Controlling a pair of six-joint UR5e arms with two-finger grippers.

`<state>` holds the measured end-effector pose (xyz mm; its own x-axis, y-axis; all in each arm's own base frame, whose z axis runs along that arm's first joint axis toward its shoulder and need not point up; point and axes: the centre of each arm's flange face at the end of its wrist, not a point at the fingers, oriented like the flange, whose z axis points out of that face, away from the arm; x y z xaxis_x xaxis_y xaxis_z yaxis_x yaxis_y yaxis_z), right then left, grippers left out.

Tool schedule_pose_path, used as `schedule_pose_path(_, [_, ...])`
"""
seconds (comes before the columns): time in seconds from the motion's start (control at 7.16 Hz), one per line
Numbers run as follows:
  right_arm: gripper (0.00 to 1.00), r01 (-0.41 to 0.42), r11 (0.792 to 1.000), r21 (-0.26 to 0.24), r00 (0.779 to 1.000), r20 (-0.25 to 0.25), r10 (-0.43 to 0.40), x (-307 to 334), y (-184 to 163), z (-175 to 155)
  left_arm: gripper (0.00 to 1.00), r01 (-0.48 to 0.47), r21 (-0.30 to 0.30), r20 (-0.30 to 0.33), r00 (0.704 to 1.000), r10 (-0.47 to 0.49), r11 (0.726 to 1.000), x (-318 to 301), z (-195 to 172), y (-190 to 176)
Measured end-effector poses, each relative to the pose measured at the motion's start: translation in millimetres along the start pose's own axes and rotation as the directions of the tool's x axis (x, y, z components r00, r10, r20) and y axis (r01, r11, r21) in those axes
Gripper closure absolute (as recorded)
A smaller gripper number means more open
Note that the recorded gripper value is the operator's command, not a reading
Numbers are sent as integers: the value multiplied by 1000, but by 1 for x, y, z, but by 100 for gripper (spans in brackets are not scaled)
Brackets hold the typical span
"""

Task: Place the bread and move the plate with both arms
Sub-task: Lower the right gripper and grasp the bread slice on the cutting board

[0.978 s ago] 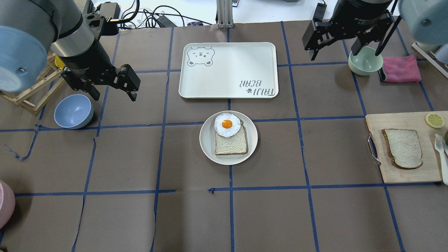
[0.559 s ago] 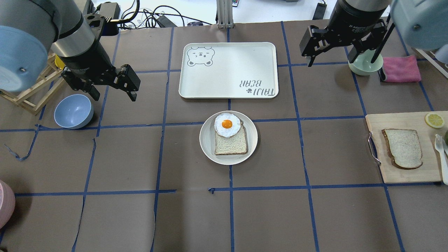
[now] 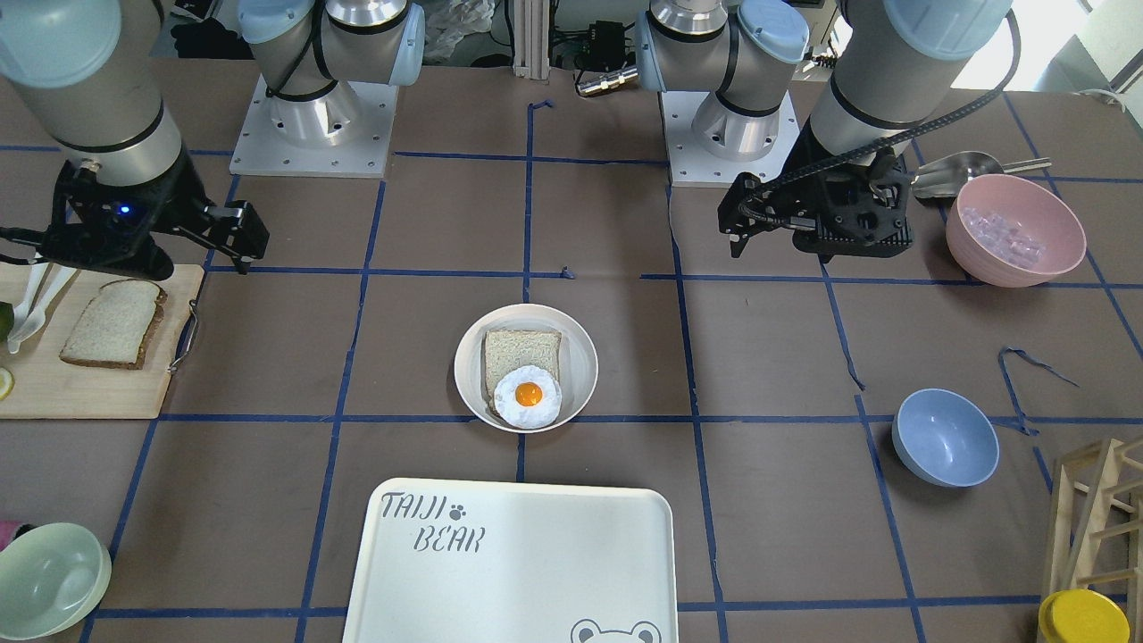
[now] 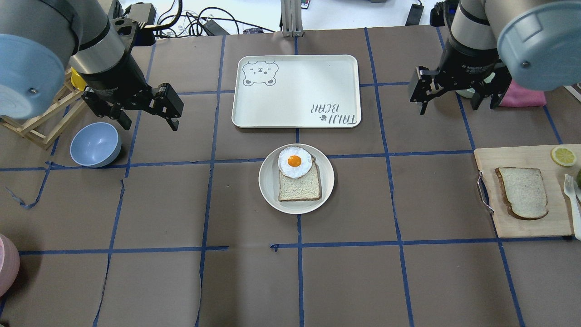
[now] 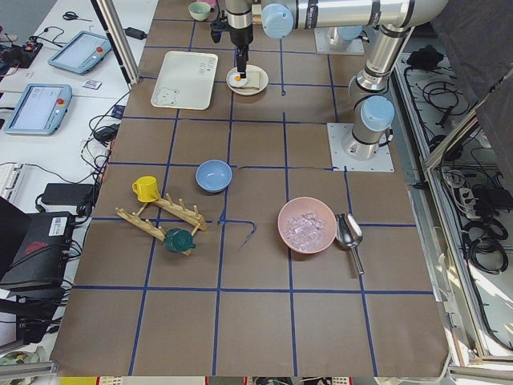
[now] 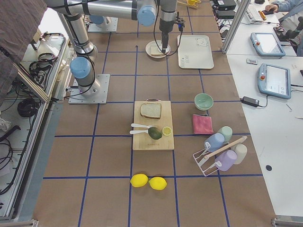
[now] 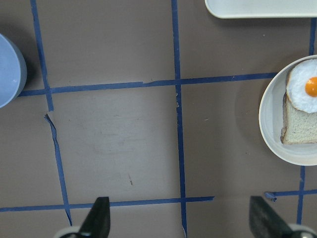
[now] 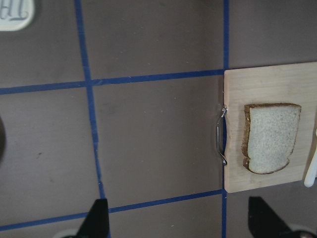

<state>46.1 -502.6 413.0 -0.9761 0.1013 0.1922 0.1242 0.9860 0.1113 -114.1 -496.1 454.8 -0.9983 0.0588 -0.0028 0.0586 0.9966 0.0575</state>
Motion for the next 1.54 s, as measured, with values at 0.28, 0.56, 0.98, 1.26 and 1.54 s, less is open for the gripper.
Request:
schedule_pose_path(0.28, [0, -60, 997, -38, 998, -8, 60, 68, -8, 88, 0, 4, 2, -5, 1000, -4, 1000, 1, 0, 0])
schedule_pose_path(0.56, [2, 27, 999, 31, 999, -21, -26, 120, -15, 169, 0, 7, 1, -6, 1000, -7, 1000, 1, 1, 0])
schedule_pose_path(0.98, [11, 60, 998, 8, 998, -28, -59, 141, -22, 225, 0, 7, 4, -6, 1000, -7, 1000, 1, 0, 0])
schedule_pose_path(1.26, [12, 94, 996, -4, 995, -32, -94, 141, -21, 232, 0, 4, 1, -2, 1000, -4, 1000, 1, 1, 1])
schedule_pose_path(1.54, [16, 102, 995, -22, 995, -23, -102, 139, -22, 243, 0, 3, -2, 6, 1000, -3, 1000, 0, 1, 2])
